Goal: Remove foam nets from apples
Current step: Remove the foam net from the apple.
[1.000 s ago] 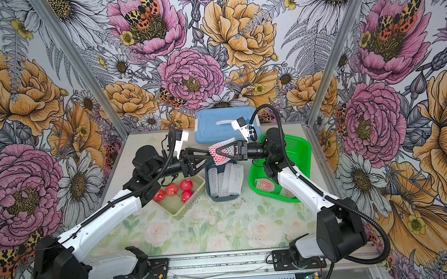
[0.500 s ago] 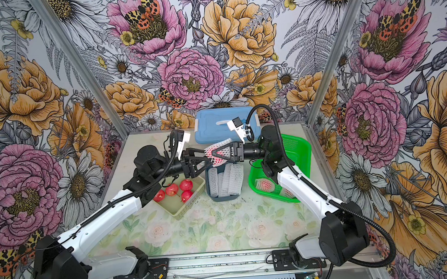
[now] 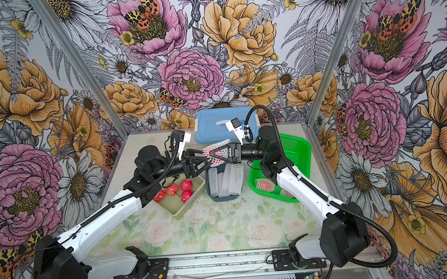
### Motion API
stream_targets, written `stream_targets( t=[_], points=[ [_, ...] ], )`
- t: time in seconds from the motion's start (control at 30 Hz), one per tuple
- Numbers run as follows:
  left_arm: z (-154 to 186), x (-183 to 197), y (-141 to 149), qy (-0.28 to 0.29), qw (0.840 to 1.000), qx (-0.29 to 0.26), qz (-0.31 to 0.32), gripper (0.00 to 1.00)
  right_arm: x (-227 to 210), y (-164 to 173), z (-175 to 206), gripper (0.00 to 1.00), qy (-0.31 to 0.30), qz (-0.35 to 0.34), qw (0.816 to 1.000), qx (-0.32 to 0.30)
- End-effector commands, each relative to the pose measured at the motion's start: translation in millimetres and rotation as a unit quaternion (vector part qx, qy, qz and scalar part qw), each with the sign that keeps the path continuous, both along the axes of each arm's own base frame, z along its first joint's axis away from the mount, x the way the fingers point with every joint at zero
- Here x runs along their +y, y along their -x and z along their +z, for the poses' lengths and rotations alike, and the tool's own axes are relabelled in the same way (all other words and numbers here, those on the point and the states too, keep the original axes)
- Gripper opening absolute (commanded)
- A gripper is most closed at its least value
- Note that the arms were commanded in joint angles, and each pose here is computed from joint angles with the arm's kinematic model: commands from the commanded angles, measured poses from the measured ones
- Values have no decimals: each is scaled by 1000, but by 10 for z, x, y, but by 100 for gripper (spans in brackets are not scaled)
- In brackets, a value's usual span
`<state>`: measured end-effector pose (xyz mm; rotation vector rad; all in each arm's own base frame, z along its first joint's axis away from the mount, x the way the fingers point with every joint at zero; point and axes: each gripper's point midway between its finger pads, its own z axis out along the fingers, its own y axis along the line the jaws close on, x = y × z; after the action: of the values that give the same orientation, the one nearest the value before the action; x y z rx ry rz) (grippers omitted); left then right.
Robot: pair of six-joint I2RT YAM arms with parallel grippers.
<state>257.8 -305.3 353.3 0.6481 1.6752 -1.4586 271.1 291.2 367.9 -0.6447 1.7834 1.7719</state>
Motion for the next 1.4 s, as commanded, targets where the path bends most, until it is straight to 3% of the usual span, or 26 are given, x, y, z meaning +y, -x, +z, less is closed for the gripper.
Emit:
stream_targets(
  t=[0.0, 0.23, 0.53, 0.6, 0.7, 0.87, 1.03, 1.17, 1.37],
  points=[
    [122, 25, 20, 10, 1000, -23, 3, 51, -13, 135, 221, 67, -12, 12, 999, -32],
    [102, 147, -14, 10, 1000, -22, 15, 51, -164, 79, 310, 81, -16, -8, 999, -39],
    [87, 218, -32, 8, 1000, -21, 19, 51, -414, -4, 336, 83, -17, -40, 998, -38],
    [70, 226, -42, 6, 1000, -18, 19, 51, -430, -16, 341, 78, -17, -43, 998, -41],
    [58, 232, -38, 5, 1000, -16, 19, 51, -424, -34, 328, 60, -15, -43, 998, -38],
    [63, 241, -40, 4, 1000, -18, 22, 51, -399, -11, 291, 39, -11, -34, 999, -38],
    [-16, 259, -48, -6, 1000, -10, 25, 51, -555, -150, 285, 14, -9, -80, 996, -33],
    [-68, 322, -37, -8, 999, -4, 37, 51, -774, -313, 289, 10, -9, -130, 991, -31],
    [-196, 423, -68, -25, 998, 13, 61, 51, -896, -377, 351, 11, -10, -150, 988, -42]
  ],
)
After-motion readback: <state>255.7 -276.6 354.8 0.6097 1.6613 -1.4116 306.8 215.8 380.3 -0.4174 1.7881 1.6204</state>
